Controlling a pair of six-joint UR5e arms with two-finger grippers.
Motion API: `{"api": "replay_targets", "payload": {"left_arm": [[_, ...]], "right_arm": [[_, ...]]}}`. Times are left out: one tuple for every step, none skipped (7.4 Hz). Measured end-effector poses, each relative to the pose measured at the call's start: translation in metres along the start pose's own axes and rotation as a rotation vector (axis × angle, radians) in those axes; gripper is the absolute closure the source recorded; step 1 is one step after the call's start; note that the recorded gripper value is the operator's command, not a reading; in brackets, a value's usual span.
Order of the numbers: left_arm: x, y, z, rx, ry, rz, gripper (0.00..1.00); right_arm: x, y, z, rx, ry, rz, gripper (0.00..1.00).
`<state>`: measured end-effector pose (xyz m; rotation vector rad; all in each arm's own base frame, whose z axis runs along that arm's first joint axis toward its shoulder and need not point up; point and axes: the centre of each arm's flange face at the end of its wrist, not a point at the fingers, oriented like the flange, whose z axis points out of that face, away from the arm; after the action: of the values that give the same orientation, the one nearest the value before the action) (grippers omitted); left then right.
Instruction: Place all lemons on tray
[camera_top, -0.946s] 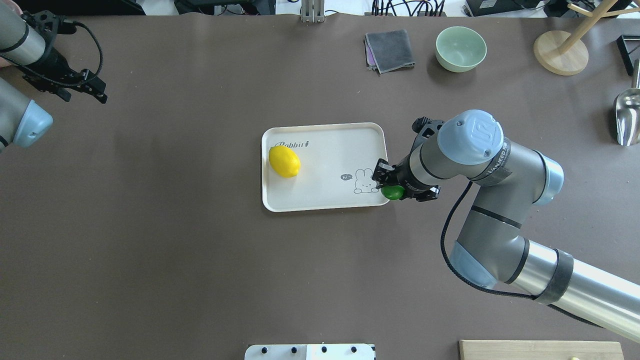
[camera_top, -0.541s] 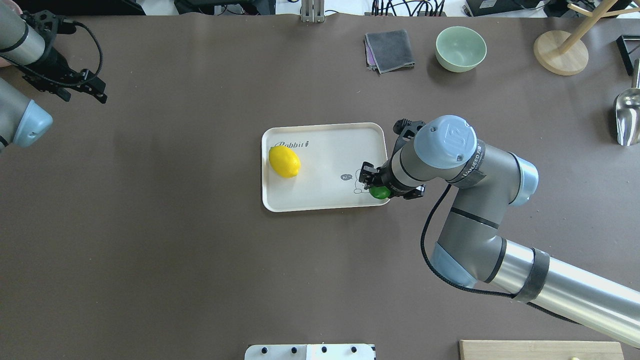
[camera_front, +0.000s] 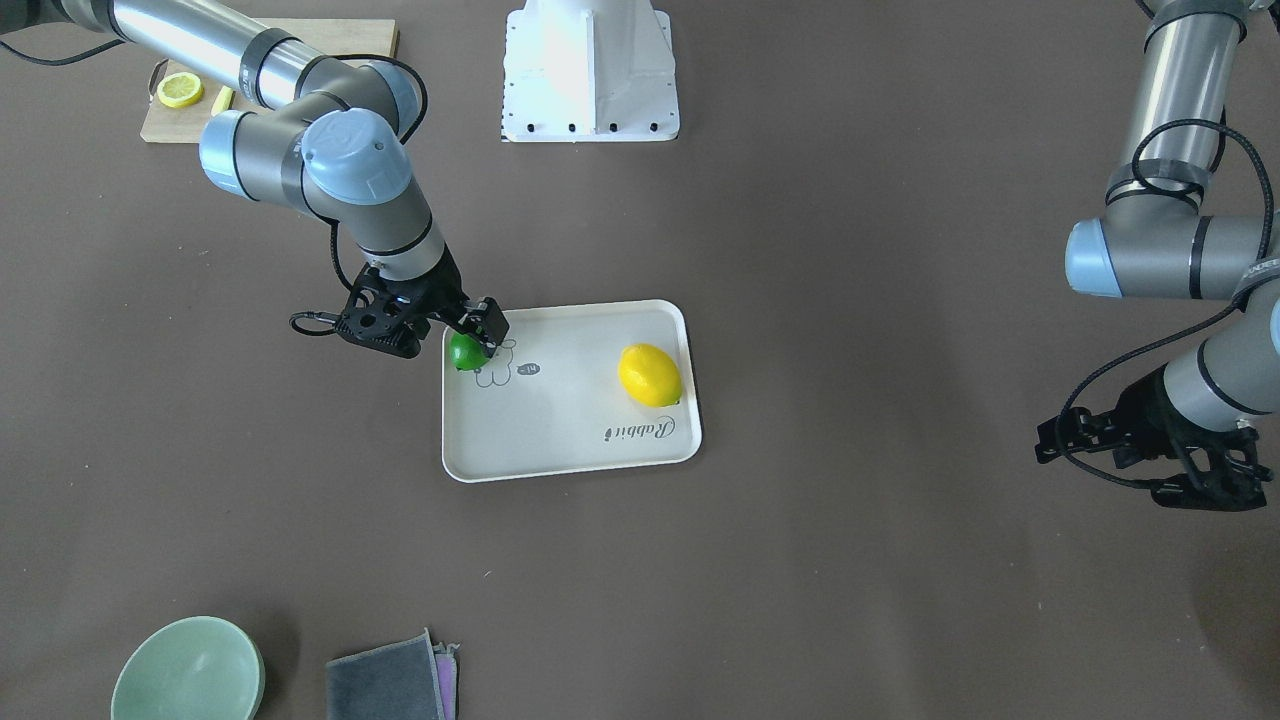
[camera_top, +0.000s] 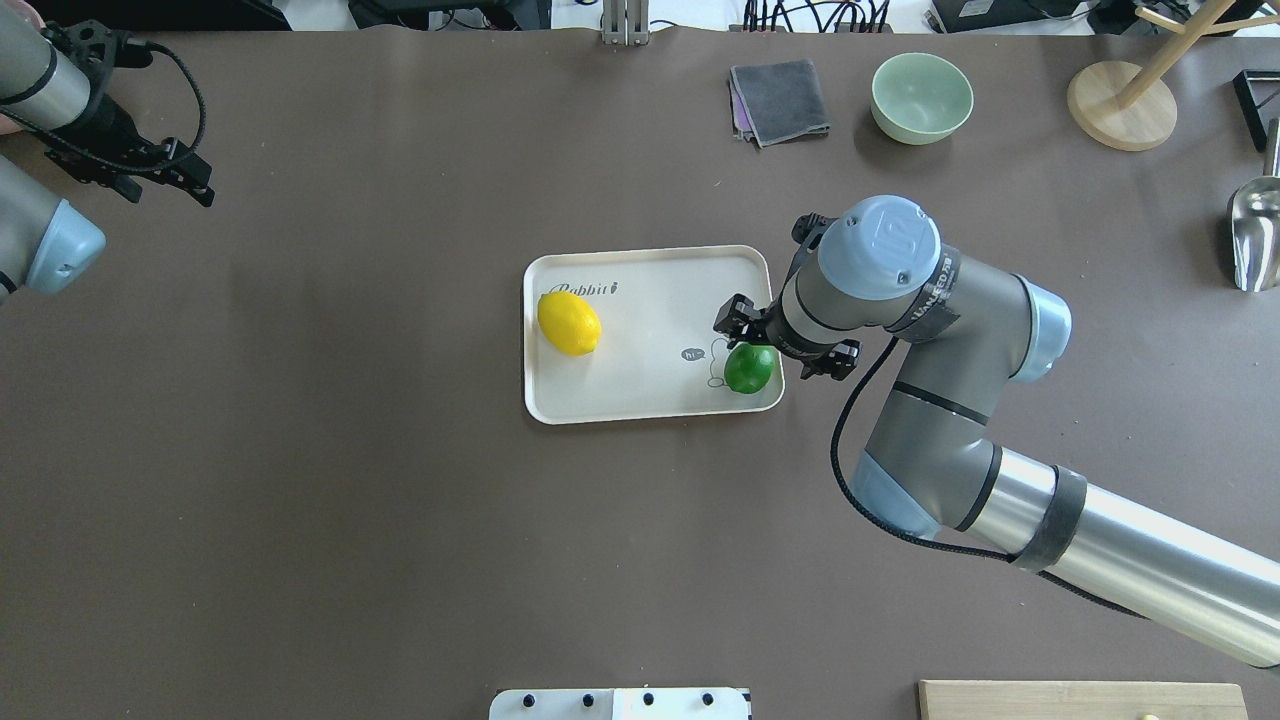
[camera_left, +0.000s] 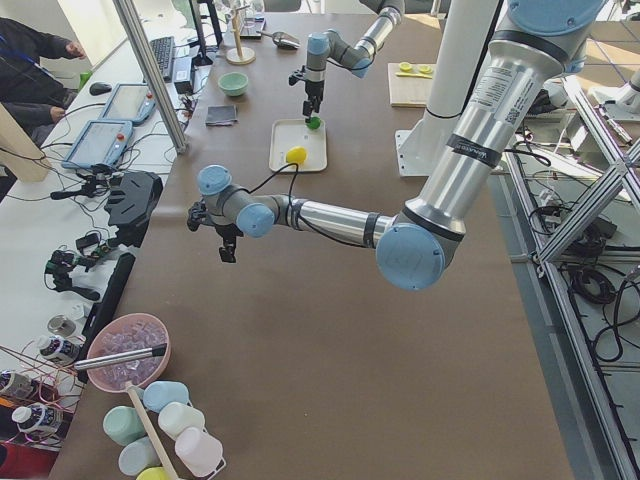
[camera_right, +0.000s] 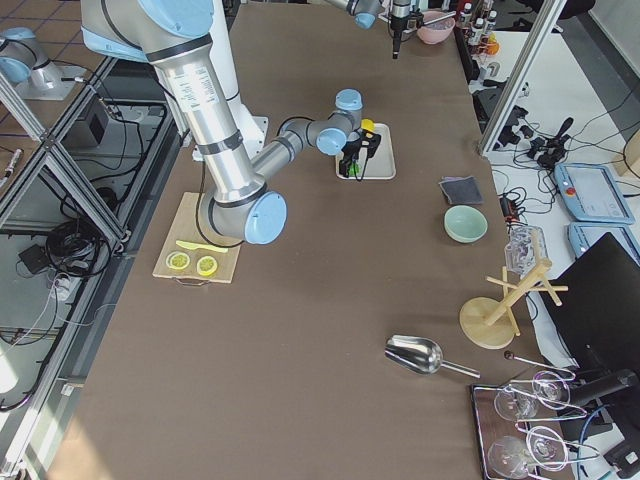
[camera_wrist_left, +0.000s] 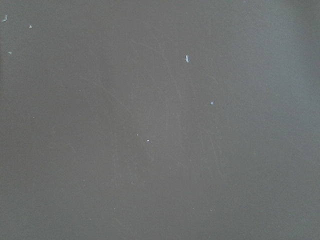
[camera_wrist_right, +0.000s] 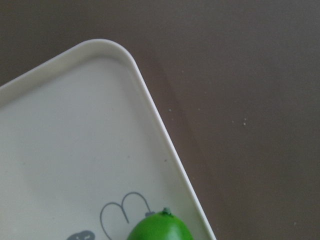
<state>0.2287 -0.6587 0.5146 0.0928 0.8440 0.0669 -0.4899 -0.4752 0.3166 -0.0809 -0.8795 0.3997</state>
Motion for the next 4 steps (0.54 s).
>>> {"api": "replay_targets", "payload": {"left_arm": [[-0.005, -0.002, -0.004, 0.005, -0.002, 0.003, 0.04], [-0.02, -0.005, -0.016, 0.016, -0.007, 0.004, 0.08], [-0.043, -0.008, -0.033, 0.023, -0.011, 0.002, 0.08], [-0.075, -0.01, -0.053, 0.014, -0.021, 0.012, 0.08]], "right_arm": [[0.013, -0.031, -0.015, -0.016, -0.003, -0.011, 0.0], [0.038, -0.067, -0.032, -0.023, -0.003, -0.054, 0.0], [0.076, -0.108, -0.053, -0.031, -0.004, -0.098, 0.0], [0.124, -0.152, -0.081, -0.04, -0.016, -0.14, 0.0]]}}
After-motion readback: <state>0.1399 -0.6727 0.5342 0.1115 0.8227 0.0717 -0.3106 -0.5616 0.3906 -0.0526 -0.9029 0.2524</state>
